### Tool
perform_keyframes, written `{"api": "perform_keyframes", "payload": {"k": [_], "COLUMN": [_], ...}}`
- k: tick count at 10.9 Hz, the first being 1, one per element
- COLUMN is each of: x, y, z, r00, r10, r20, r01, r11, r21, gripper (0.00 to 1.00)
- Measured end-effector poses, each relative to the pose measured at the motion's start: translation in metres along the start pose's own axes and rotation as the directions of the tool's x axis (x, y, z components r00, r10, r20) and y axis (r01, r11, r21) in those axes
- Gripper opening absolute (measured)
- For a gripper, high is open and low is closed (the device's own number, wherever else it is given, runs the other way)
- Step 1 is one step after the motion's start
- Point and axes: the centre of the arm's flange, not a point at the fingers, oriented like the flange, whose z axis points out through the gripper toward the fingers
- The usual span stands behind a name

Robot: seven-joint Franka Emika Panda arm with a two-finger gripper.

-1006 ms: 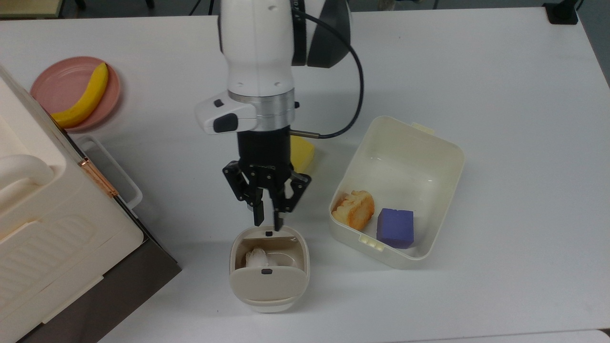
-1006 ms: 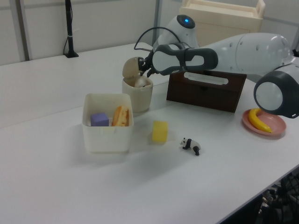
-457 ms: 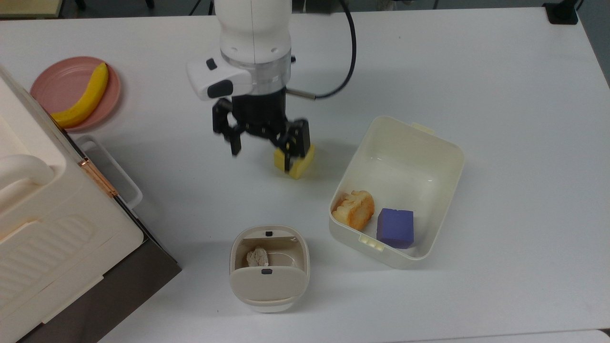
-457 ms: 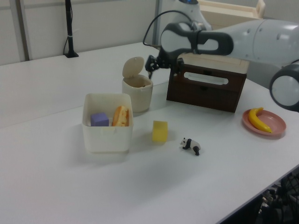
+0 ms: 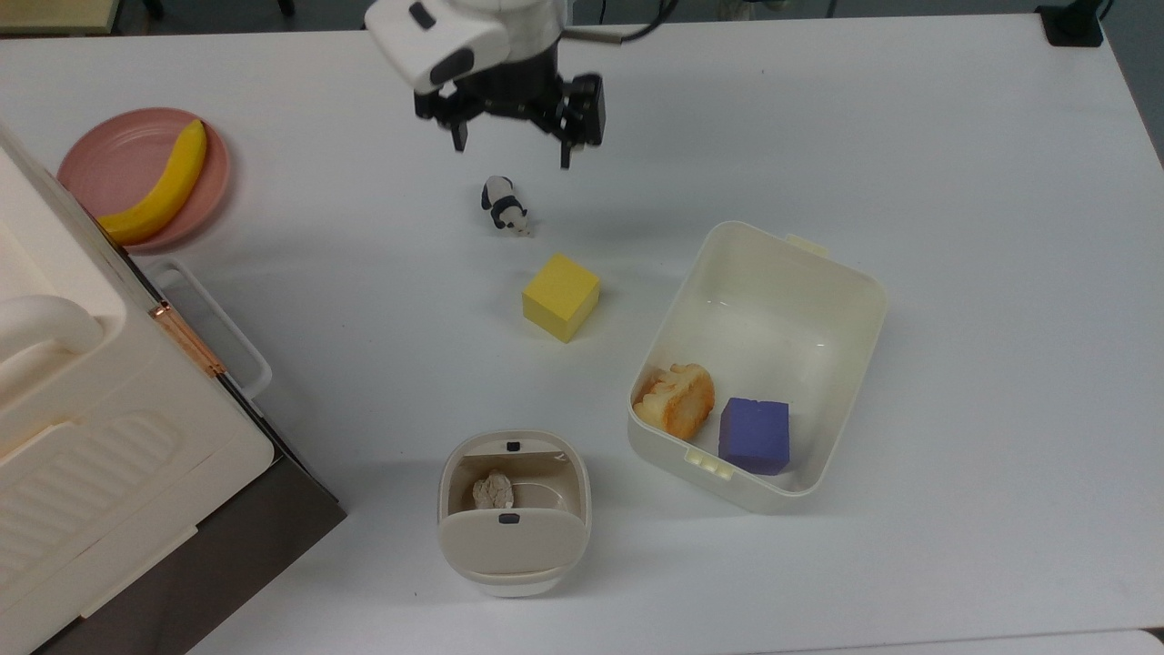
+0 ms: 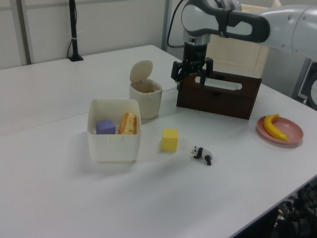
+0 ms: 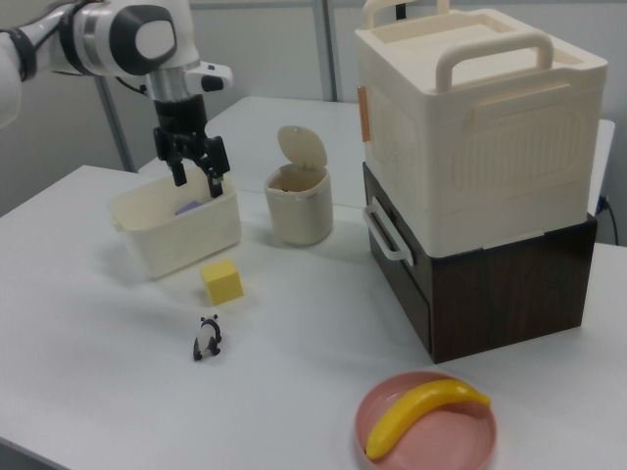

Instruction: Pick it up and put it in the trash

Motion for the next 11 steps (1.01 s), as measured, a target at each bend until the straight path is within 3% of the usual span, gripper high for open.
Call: {"api": "perform_keyframes", "payload": {"k": [8, 11], "x": [-0.008, -0.034], "y": [-0.011, -0.002], "z": [0.011, -0.003], "r00": [0.999, 0.999], "r10": [-0.026, -0.025], "r20": [0.034, 0.030], "r01": [0.026, 0.025], "r11": [1.000, 1.000], "r21": [-0.012, -0.002], "gripper": [1.00, 1.00]}}
